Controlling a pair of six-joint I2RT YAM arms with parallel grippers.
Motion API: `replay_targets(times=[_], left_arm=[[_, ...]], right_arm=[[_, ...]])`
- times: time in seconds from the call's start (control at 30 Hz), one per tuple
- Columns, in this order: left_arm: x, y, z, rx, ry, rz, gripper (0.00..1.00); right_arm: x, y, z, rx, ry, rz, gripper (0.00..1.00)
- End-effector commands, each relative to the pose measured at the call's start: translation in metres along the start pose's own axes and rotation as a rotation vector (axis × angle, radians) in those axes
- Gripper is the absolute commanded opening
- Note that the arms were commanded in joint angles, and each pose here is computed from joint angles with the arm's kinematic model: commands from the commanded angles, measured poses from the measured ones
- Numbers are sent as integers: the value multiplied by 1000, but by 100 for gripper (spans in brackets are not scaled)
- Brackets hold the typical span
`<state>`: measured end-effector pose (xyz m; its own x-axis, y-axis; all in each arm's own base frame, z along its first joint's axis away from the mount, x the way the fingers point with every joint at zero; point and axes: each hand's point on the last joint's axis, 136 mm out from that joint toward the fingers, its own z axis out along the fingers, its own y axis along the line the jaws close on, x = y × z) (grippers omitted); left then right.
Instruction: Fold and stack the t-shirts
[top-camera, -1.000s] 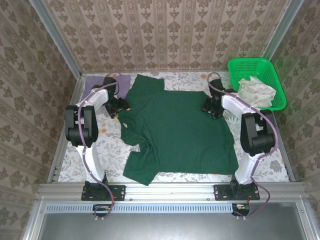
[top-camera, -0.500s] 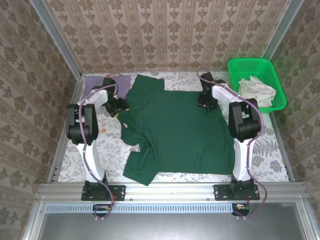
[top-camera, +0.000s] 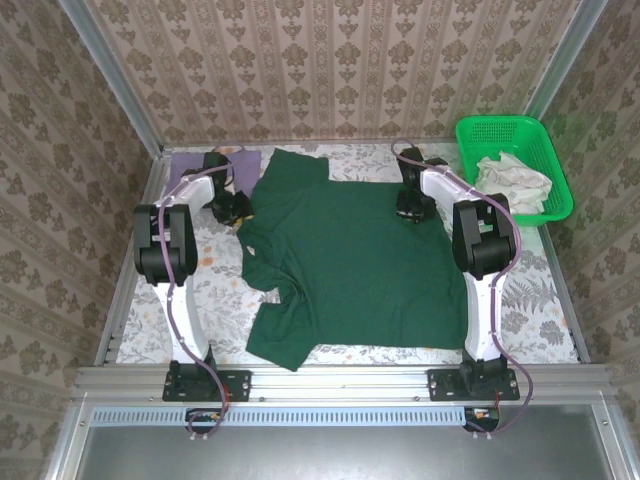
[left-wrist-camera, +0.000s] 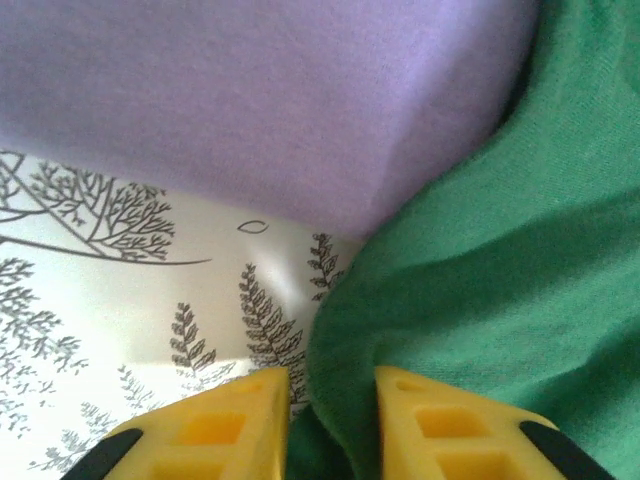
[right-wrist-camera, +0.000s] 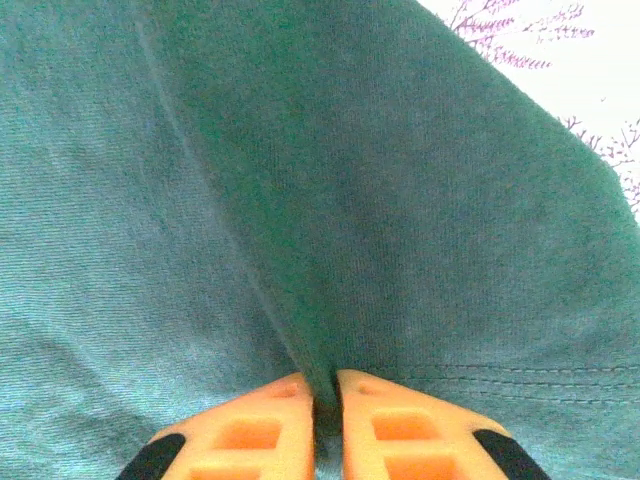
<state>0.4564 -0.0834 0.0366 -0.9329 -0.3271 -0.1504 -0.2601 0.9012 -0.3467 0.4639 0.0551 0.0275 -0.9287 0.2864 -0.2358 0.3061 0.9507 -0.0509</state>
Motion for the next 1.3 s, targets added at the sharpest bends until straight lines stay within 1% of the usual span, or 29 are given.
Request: replay_targets(times=[0.0,0.1,0.2,0.23,0.4,0.57,0.8,0.9,0.97,1.07,1.13,1.17,1.2,1.23,1.27], left_arm=[[-7,-3,3,20,-4,10,20],[-10,-3,4,20,-11,13,13],[-13,-6,1,29,-27,19,2],[-14,-6,0,28,-33,22,0],[-26,-11,-14,28,-105,55,0],[-37,-18,-31,41,-188,95,0],[-50,-34,-48,20,-263,176,0],[-59,-36,-50,-5,-281,190,0],[-66,-36,-50,-19,-291,190,0],[-78,-40,-54,-34,-312,190,0],[-88,-42,-58,-49,-331,186,0],[-92,-42,-59,-58,-339,183,1],[-94,-40,-60,-78,-338,172,5],[-97,-38,-62,-95,-343,164,5],[-100,-36,-64,-111,-347,154,8]], right_arm=[[-6,-4,-10,41,-7,-50,11],[-11,-4,-18,37,-20,-67,7],[-18,-6,-29,43,-49,-79,4],[-21,-9,-34,51,-63,-83,4],[-43,-28,-44,87,-107,-87,3],[-66,-49,-46,119,-133,-62,1],[-107,-65,-44,170,-171,-39,2],[-120,-68,-39,200,-184,-34,4],[-128,-70,-35,210,-187,-23,8],[-143,-68,-40,189,-217,8,9],[-152,-69,-46,166,-248,38,13],[-156,-70,-49,160,-259,49,18],[-160,-70,-52,155,-271,58,28],[-163,-71,-56,150,-280,66,35],[-166,-73,-60,144,-288,76,38]])
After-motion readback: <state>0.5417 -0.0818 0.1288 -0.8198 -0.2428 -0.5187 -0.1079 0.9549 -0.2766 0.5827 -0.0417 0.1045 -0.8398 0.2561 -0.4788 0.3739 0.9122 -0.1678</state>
